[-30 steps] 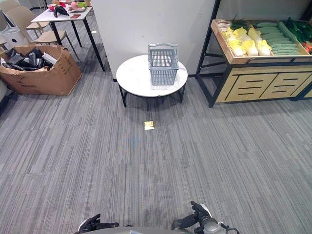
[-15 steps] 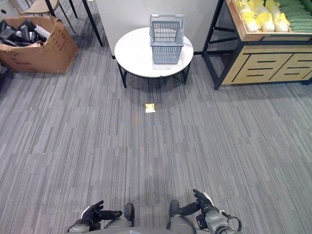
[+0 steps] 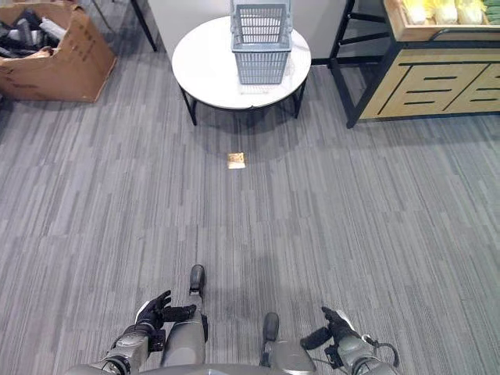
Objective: Get the vegetables into the basket
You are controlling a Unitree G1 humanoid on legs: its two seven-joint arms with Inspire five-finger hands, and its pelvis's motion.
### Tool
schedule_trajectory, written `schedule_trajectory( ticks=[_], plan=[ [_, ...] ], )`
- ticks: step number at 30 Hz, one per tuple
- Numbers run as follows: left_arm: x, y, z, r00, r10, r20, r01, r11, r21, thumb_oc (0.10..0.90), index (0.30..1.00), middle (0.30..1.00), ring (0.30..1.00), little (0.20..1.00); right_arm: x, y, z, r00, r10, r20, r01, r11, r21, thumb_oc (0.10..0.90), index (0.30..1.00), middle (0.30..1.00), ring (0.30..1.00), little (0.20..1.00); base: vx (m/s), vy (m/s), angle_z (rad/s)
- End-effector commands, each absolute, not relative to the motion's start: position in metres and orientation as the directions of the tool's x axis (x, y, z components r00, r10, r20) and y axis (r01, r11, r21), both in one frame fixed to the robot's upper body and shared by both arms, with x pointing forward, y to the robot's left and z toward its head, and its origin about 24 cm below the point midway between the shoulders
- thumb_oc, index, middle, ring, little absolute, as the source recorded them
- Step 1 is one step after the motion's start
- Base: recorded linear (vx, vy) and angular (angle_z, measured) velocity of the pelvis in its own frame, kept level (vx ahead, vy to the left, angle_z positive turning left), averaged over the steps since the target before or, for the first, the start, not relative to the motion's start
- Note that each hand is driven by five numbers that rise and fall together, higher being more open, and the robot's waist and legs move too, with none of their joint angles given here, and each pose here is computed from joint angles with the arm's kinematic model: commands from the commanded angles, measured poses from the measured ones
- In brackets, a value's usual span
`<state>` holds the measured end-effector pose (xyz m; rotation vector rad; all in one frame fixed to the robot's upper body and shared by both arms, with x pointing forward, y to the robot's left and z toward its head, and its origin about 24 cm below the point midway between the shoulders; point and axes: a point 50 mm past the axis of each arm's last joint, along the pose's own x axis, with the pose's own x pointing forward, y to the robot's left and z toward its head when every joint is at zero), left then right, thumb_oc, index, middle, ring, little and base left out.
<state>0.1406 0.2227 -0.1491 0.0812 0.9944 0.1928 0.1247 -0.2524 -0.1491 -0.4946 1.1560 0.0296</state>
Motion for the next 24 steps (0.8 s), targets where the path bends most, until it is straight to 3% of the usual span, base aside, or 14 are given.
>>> schedule_trajectory(
  ticks=[1,14,24],
  plan=[
    [0.090,0.231,-0.162,0.395,0.205,-0.896,-0.015,0.976,0.217,0.900,1.000,1.000,1.000,1.000,0.119,-0.251,-0.150,0.437,-0.197,-0.878,-0.297,0.889,-0.348,0.900,1.000,1.000,1.000,1.000,0.24,0.346,-0.82],
    [0.117,0.252,-0.149,0.471,0.233,-0.851,0.060,0.954,0.294,0.900,1.000,1.000,1.000,1.000,0.152,-0.226,-0.144,0.526,-0.112,-0.843,-0.342,0.880,-0.330,0.900,1.000,1.000,1.000,1.000,0.17,0.286,-0.11],
    [0.101,0.242,-0.158,0.389,0.203,-0.898,0.069,0.966,0.249,0.900,1.000,1.000,1.000,1.000,0.168,-0.225,-0.138,0.552,-0.097,-0.828,-0.358,0.870,-0.340,0.900,1.000,1.000,1.000,1.000,0.40,-0.082,0.13]
  ],
)
